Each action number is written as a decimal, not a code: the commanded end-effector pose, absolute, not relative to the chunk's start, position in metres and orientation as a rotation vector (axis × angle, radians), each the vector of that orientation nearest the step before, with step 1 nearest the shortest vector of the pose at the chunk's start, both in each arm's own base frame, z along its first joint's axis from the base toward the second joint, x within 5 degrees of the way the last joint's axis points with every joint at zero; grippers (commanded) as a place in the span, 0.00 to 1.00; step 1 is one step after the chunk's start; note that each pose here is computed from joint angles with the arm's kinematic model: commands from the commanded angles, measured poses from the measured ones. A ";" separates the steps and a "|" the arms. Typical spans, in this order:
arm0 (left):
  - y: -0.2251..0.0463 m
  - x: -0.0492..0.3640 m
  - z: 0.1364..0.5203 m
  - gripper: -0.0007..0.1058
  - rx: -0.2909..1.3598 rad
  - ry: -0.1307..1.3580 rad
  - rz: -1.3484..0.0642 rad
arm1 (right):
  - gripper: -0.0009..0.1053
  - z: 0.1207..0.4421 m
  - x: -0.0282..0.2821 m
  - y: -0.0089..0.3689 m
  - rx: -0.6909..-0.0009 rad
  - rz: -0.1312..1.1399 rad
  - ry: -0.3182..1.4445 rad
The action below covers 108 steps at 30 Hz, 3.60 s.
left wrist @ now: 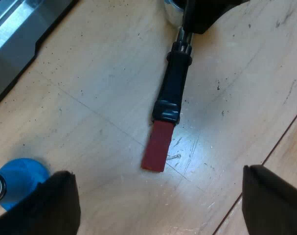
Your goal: Put the handle in the coffee machine
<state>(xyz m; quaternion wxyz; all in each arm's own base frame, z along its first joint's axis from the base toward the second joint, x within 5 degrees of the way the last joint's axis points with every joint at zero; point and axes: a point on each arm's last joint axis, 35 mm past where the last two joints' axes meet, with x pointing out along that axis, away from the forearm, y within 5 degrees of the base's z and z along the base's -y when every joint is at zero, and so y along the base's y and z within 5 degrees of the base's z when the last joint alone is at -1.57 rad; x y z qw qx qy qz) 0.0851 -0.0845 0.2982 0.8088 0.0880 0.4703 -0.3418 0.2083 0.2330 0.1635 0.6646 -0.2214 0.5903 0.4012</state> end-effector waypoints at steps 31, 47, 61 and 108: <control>-0.086 0.085 0.300 0.66 0.188 0.998 -0.743 | 0.72 0.131 0.210 0.237 -0.485 0.904 1.430; -0.086 0.085 0.300 0.66 0.188 0.998 -0.743 | 0.01 0.130 0.206 0.233 -0.500 0.908 1.471; -0.086 0.086 0.300 0.66 0.216 0.978 -0.762 | 0.01 0.160 0.199 0.226 -0.476 0.888 1.468; -0.099 0.093 0.314 0.66 0.245 0.764 -0.986 | 0.01 0.277 0.195 0.211 -0.430 0.707 1.264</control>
